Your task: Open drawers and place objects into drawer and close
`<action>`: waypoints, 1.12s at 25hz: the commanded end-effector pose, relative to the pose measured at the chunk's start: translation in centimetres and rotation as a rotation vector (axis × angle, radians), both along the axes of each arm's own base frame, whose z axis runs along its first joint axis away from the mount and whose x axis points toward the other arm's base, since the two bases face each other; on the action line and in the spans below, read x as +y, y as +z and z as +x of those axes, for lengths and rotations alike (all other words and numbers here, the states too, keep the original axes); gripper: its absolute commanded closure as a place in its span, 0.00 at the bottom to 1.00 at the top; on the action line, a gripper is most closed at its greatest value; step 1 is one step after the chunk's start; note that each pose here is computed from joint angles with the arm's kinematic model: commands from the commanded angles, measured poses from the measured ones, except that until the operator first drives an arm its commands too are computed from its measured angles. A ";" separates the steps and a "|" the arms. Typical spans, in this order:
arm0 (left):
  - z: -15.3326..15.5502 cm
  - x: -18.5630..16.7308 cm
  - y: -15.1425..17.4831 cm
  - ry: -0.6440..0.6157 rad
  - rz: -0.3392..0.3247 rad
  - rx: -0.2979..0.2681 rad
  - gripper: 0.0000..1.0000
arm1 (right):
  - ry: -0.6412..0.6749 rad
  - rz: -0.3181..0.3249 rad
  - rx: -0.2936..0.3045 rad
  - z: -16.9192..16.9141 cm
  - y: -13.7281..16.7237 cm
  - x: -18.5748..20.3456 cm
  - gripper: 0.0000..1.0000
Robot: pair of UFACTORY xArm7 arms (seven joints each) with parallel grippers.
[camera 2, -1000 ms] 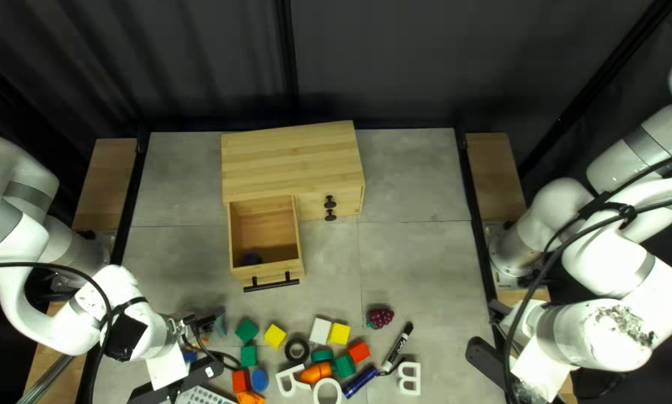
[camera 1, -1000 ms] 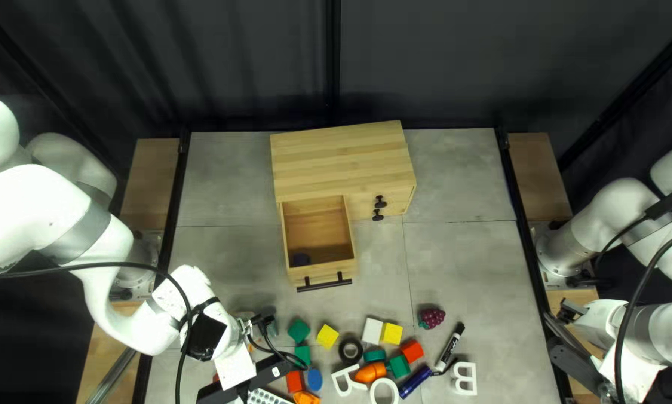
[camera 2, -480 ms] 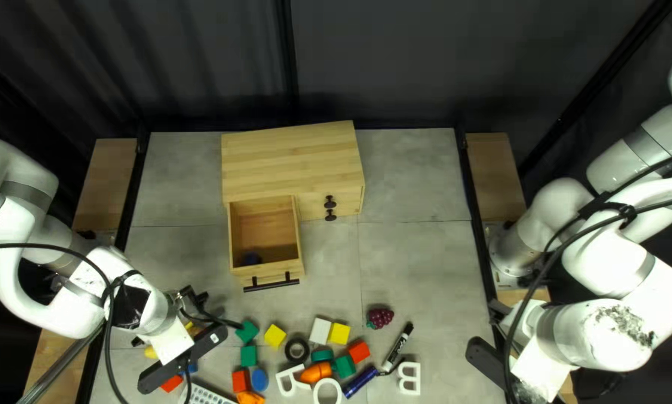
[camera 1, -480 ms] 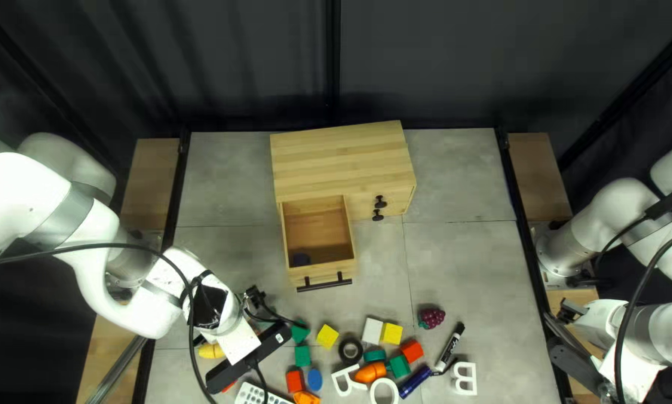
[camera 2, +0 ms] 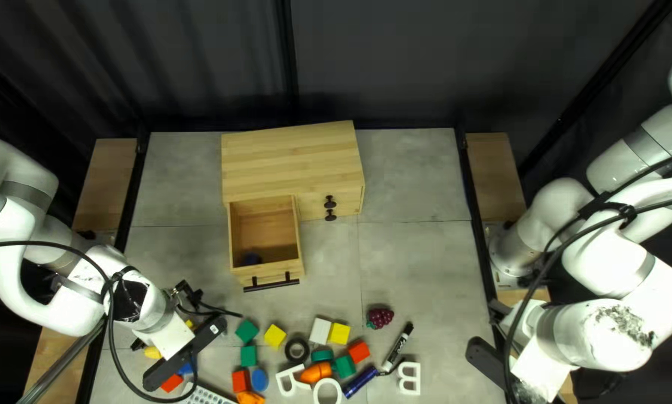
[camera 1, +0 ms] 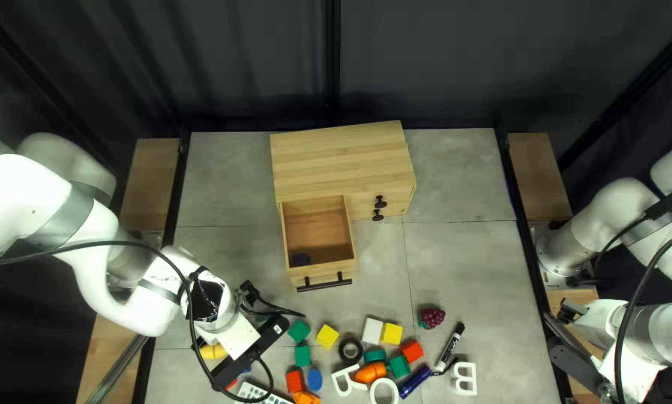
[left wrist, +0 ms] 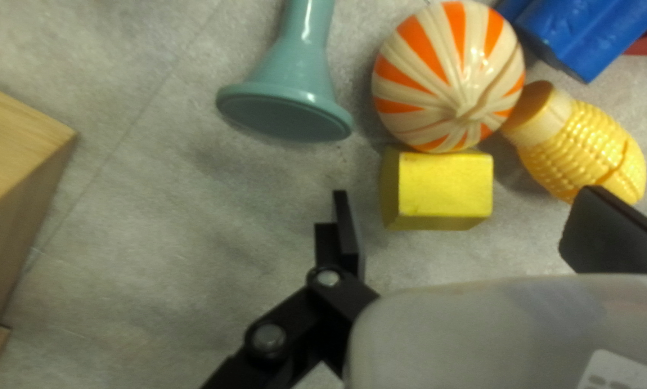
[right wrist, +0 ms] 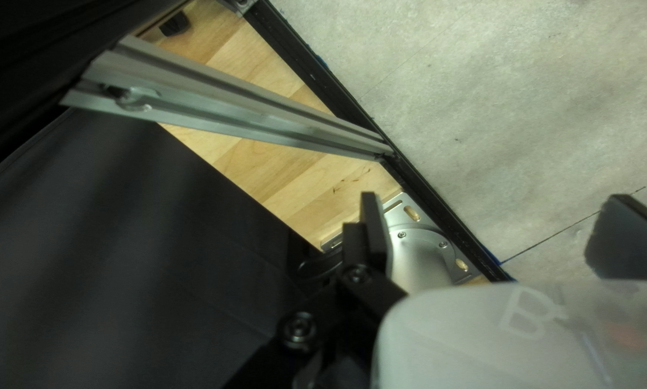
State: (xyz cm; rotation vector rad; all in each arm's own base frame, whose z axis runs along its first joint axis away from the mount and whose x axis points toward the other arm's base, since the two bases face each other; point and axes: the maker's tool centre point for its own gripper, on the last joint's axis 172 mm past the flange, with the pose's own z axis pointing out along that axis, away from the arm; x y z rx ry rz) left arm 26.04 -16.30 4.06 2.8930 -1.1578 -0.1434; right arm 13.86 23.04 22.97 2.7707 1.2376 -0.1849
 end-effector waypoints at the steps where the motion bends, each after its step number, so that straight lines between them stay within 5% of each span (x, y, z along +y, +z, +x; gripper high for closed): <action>1: 0.0 0.1 0.0 0.015 -0.004 0.000 0.00 | 0.000 0.000 0.000 0.0 0.0 0.0 0.00; 16: 0.3 -0.1 -1.0 0.028 -0.008 -0.017 0.06 | 0.000 0.000 0.000 0.0 0.0 0.0 0.00; 17: 0.2 -0.1 -1.0 0.028 -0.009 -0.017 0.18 | 0.000 0.000 0.000 0.0 0.0 0.0 0.00; 18: 0.1 0.0 -1.1 0.028 -0.010 -0.017 0.18 | 0.000 0.000 0.000 0.0 0.0 0.0 0.00; 19: 0.1 0.0 -1.1 0.028 -0.010 -0.017 0.39 | 0.000 0.000 0.000 0.0 0.0 0.0 0.00; 20: 0.1 0.0 -1.1 0.028 -0.010 -0.018 0.49 | 0.000 0.000 0.000 0.0 0.0 0.0 0.00; 22: 0.0 0.0 -1.2 0.028 -0.010 -0.019 0.90 | 0.000 0.000 0.000 0.0 0.0 0.0 0.00; 28: 0.0 0.2 -1.1 0.026 -0.007 -0.021 1.00 | 0.000 0.000 0.000 0.0 0.0 0.0 0.00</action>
